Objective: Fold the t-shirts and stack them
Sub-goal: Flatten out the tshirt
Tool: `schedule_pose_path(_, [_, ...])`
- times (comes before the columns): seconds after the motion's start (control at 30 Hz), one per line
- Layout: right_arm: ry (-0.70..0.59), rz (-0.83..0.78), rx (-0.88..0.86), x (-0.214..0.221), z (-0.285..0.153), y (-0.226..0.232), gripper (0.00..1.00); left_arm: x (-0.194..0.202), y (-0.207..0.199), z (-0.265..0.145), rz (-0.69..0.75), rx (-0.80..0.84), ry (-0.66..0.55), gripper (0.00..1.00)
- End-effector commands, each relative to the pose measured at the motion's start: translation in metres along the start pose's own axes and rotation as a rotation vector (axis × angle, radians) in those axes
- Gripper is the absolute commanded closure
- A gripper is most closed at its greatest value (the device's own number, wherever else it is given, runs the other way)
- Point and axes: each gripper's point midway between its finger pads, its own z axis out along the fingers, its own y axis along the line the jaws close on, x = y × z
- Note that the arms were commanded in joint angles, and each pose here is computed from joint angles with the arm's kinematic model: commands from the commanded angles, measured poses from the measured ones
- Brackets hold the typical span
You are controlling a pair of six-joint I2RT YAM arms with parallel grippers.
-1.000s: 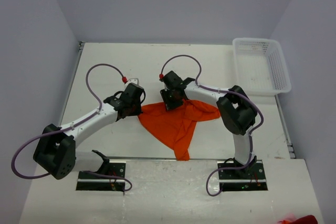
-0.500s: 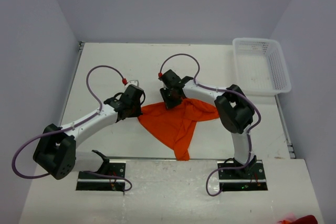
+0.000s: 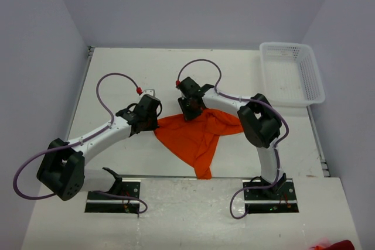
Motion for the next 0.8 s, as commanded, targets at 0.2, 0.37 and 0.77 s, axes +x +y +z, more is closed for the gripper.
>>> schedule_pose_path(0.2, [-0.052, 0.003, 0.044, -0.020, -0.005, -0.005, 0.77, -0.004, -0.002, -0.002, 0.005, 0.034, -0.026, 1.00])
schedule_pose_path(0.37, [-0.091, 0.001, 0.082, -0.033, -0.020, -0.010, 0.91, 0.000, -0.001, 0.000, 0.003, 0.031, -0.021, 1.00])
schedule_pose_path(0.77, [-0.518, 0.128, 0.361, -0.130, -0.268, -0.104, 1.00, -0.107, -0.001, -0.115, 0.009, -0.056, -0.313, 1.00])
